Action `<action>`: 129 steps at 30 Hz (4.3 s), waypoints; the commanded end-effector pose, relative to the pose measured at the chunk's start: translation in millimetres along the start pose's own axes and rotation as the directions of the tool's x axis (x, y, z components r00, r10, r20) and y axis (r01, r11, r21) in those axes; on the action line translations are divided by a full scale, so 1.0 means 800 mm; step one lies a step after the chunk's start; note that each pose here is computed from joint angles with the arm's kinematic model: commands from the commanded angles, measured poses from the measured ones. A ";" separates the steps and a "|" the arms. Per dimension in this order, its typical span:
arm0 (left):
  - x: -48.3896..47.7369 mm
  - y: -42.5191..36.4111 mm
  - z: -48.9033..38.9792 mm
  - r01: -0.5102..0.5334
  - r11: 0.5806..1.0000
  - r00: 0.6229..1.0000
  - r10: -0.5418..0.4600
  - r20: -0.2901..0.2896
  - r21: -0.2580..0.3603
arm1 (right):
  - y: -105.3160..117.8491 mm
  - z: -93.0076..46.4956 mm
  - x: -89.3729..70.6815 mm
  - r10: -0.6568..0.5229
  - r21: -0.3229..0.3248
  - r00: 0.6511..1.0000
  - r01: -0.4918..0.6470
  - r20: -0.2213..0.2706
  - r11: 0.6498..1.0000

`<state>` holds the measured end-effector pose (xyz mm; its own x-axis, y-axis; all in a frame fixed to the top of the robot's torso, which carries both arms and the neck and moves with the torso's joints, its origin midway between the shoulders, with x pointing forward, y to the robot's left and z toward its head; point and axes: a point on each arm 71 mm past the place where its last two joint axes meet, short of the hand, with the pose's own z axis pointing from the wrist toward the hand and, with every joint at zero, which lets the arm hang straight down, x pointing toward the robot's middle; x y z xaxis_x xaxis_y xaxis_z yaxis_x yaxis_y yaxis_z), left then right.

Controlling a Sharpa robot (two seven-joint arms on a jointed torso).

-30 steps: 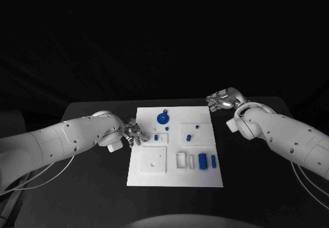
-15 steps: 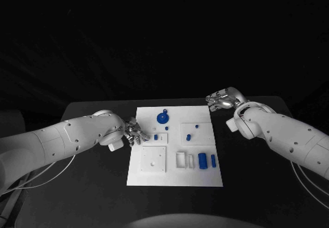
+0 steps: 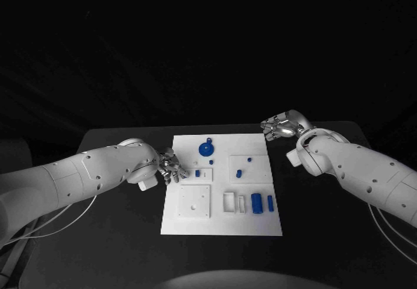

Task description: Assemble the parts on the task board

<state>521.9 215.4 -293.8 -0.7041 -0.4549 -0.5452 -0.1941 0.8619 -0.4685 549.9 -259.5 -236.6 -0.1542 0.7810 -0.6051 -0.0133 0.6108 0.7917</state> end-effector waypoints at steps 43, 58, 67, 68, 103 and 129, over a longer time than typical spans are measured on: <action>-0.006 0.0060 -0.016 0.025 1.000 0.999 -0.025 0.023 -0.012 | -0.007 -0.002 0.001 -0.003 0.014 1.000 0.004 -0.019 1.000; -0.026 -0.0141 -0.023 0.034 0.999 0.993 -0.031 -0.113 0.020 | 0.000 -0.002 0.008 0.002 -0.002 0.999 -0.002 -0.033 1.000; -0.029 -0.0324 -0.037 0.266 0.940 0.943 -0.208 -0.261 0.214 | 0.047 -0.016 0.042 -0.111 -0.190 0.989 0.091 -0.095 0.978; -0.029 -0.0339 -0.038 0.289 0.929 0.936 -0.223 -0.273 0.230 | 0.052 -0.018 0.045 -0.124 -0.213 0.987 0.101 -0.099 0.972; -0.020 -0.0438 -0.057 0.503 0.805 0.851 -0.397 -0.344 0.313 | 0.146 -0.086 0.141 -0.430 -0.554 0.890 0.285 -0.150 0.782; -0.015 -0.0495 -0.057 0.485 0.812 0.862 -0.382 -0.333 0.325 | 0.145 -0.079 0.153 -0.433 -0.530 0.886 0.290 -0.167 0.797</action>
<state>506.7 199.6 -237.8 -0.7592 -0.6486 -0.0542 -0.2913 0.4130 -0.8629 467.1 -102.1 -212.0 -0.2903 0.4187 -0.8605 -0.5787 0.6394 0.5063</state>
